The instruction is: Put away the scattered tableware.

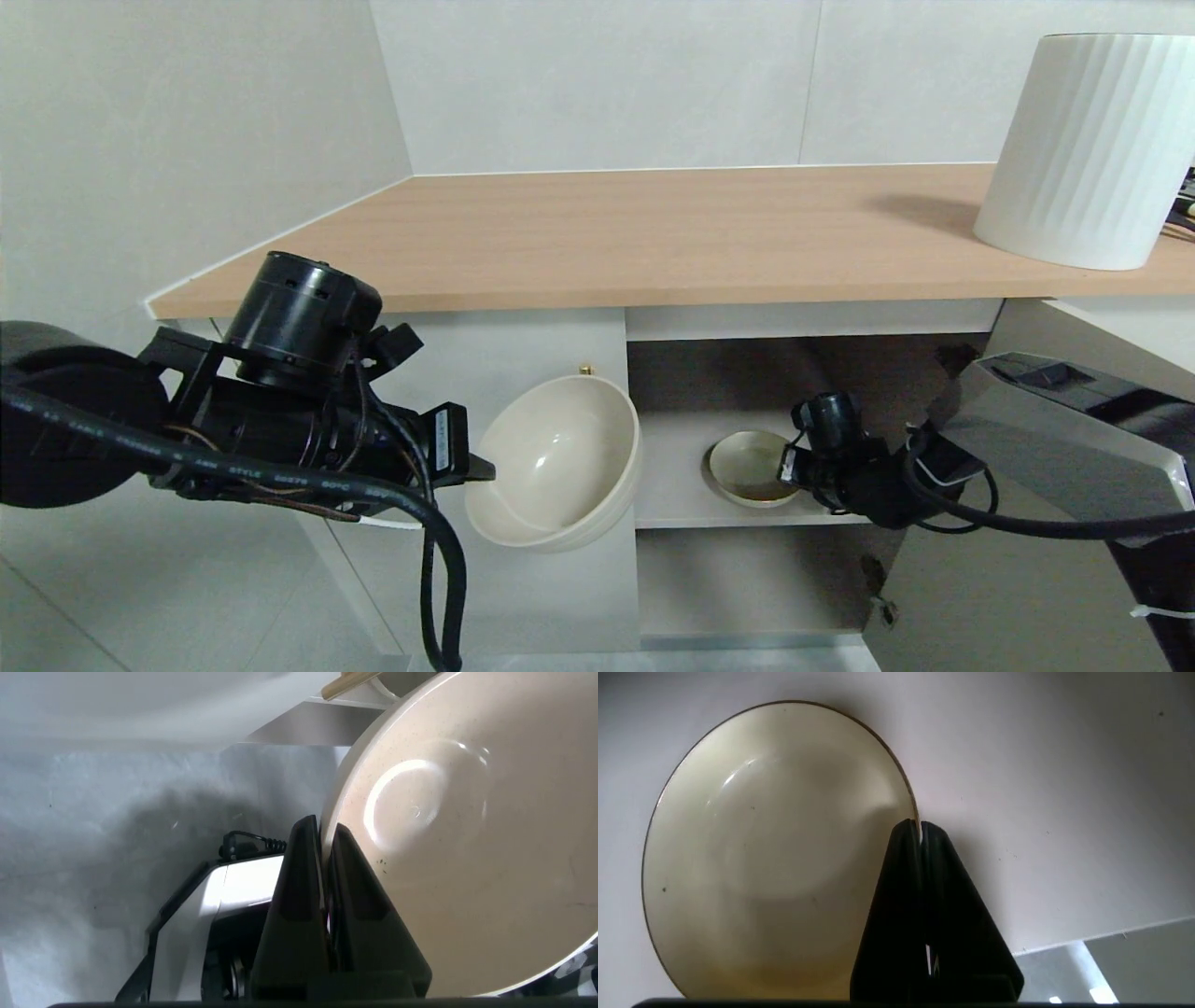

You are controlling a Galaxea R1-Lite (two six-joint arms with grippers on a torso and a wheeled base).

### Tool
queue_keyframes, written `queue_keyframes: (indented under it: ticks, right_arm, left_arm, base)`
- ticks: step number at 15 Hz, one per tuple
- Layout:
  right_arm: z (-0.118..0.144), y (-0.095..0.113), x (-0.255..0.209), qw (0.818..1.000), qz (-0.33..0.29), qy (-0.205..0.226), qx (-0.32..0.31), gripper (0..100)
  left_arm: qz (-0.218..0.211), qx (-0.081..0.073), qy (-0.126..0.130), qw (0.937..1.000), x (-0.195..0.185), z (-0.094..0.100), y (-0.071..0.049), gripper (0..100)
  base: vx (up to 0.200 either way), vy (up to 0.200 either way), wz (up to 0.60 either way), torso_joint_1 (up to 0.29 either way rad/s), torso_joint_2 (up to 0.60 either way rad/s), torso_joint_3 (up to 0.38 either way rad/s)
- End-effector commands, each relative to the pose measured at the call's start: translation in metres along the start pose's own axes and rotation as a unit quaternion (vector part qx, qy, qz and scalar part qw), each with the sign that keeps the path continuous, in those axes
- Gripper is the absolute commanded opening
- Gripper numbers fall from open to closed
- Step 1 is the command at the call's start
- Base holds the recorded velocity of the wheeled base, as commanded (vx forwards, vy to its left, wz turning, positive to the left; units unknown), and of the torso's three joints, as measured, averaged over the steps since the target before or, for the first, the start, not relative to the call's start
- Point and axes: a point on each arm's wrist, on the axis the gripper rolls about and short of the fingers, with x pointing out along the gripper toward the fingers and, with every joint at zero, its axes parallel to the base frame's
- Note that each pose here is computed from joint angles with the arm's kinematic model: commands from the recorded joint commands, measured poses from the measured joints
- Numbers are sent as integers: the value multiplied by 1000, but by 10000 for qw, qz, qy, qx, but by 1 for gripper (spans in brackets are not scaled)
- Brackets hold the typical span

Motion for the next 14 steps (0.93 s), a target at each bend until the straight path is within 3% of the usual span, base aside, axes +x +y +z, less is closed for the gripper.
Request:
queue_keyframes:
  ticks: [1, 3, 4, 10, 12, 13, 14]
  right_arm:
    - [-1, 1, 3, 10000, -23, -22, -1, 0]
    - [0, 1, 3, 10000, -26, -32, 2, 0]
    - [0, 0, 4, 10000, -42, -29, 8, 100]
    - [10, 1, -10, 9998, 27, -100, 144, 100]
    - [15, 2, -30, 9998, 129, -85, 129, 100]
    - [20, 9, -57, 9990, 451, 22, 60, 100]
    - [26, 14, -83, 9968, 775, 191, -14, 100]
  left_arm:
    - [4, -2, 11, 10000, 1, 0, 0, 0]
    - [4, -2, 11, 10000, 1, 0, 0, 0]
    - [8, -3, 18, 10000, 1, 0, 0, 0]
    - [21, -8, 36, 10000, 3, 0, 1, 0]
    - [29, 60, 187, 9998, 10, -5, -3, 0]
    - [113, 353, 572, 9977, 21, -21, -6, 0]
    - [220, 769, 907, 9927, 27, -35, -7, 0]
  base:
    - [0, 0, 0, 0, 0, 0]
    - [0, 0, 0, 0, 0, 0]
    - [0, 0, 0, 0, 0, 0]
    - [0, 0, 0, 0, 0, 0]
    - [0, 0, 0, 0, 0, 0]
    - [0, 0, 0, 0, 0, 0]
    - [0, 0, 0, 0, 0, 0]
